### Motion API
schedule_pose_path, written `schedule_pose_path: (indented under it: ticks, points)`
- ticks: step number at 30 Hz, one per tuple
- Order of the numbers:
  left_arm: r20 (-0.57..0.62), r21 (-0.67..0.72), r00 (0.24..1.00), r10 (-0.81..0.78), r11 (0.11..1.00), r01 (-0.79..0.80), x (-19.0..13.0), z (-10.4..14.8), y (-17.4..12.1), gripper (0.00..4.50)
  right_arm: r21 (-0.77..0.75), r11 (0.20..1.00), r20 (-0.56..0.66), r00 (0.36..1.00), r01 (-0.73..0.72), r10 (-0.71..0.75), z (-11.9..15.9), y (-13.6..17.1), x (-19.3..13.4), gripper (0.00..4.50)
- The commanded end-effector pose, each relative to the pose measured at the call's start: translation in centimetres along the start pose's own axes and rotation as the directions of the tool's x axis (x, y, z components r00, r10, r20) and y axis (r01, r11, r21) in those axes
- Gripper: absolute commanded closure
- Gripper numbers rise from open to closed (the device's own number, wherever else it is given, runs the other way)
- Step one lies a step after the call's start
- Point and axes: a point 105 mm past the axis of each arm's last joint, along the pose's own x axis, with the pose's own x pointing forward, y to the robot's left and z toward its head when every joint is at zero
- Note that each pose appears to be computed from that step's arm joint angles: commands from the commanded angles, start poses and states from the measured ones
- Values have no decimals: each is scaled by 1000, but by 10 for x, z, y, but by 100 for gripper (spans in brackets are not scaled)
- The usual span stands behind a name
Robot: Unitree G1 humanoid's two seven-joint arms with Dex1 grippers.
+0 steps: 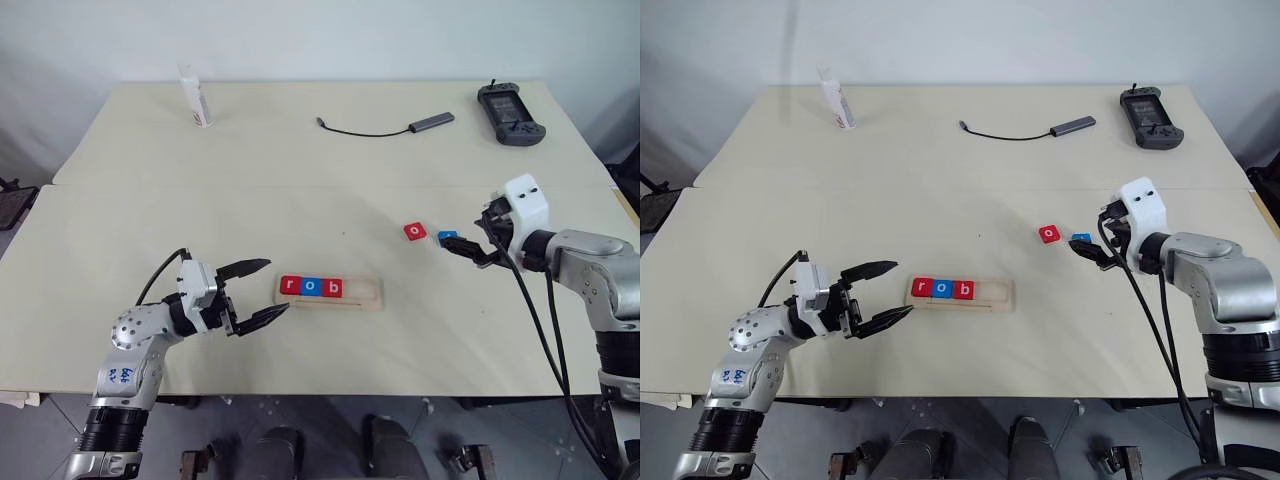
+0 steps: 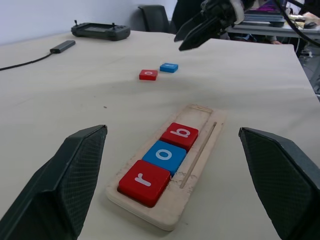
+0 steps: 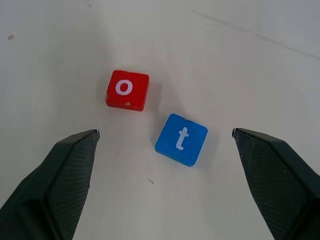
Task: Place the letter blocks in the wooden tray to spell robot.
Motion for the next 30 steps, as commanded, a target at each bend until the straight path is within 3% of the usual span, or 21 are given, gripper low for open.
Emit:
schedule_pose_path:
  ticks: [1, 15, 21, 30]
  points:
    - [19, 52, 1000, 3, 999, -4, 0, 9, -4, 0, -26, 999, 9, 1000, 18, -18, 11, -4, -2, 4]
    - [40, 73, 999, 23, 997, -26, 4, 16, 1, 0, 19, 1000, 20, 1000, -18, 18, 23, 11, 12, 4]
    - [40, 78, 999, 24, 997, -27, 3, 16, 2, 0, 39, 999, 42, 999, -30, 28, 32, 20, 29, 4]
    - [41, 83, 999, 27, 996, -31, 4, 16, 2, 0, 53, 998, 4, 1000, 20, -20, 20, 22, 70, 4]
